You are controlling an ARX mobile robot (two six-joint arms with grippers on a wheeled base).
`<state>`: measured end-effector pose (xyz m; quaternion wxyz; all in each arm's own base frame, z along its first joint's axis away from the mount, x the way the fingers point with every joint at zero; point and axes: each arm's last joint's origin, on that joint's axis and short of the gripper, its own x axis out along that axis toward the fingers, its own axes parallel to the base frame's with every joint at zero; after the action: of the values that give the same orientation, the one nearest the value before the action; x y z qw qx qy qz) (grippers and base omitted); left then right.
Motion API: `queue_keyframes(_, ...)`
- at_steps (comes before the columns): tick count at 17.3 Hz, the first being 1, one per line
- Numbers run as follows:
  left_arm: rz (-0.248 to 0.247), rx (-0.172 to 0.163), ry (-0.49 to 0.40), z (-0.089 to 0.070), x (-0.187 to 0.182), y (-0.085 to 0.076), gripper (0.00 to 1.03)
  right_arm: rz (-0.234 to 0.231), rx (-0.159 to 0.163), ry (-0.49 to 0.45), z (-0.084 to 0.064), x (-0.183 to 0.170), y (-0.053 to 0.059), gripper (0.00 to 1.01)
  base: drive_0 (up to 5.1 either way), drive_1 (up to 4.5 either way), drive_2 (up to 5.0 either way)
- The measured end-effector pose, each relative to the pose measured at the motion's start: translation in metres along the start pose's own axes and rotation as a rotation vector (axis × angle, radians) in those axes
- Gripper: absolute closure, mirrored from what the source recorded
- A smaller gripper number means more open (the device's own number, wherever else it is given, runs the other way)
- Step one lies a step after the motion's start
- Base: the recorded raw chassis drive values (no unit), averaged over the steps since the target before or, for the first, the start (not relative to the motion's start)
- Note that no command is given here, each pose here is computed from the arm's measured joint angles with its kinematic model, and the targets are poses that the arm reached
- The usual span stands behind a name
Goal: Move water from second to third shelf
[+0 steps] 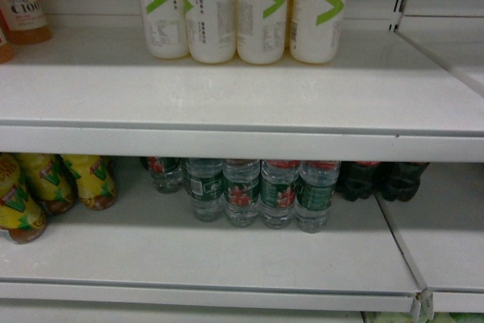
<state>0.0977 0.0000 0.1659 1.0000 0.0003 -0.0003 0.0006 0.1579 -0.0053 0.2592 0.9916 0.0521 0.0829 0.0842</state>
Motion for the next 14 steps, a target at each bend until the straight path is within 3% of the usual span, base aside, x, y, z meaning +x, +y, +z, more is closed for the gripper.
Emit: queue_keyframes(14, -0.002, 0.000, 0.003, -0.0003, 0.0000, 0.0000, 0.05, -0.006, 0.001, -0.001, 0.0016, -0.0005, -0.0007, 0.61, 0.0, 0.00, 0.0)
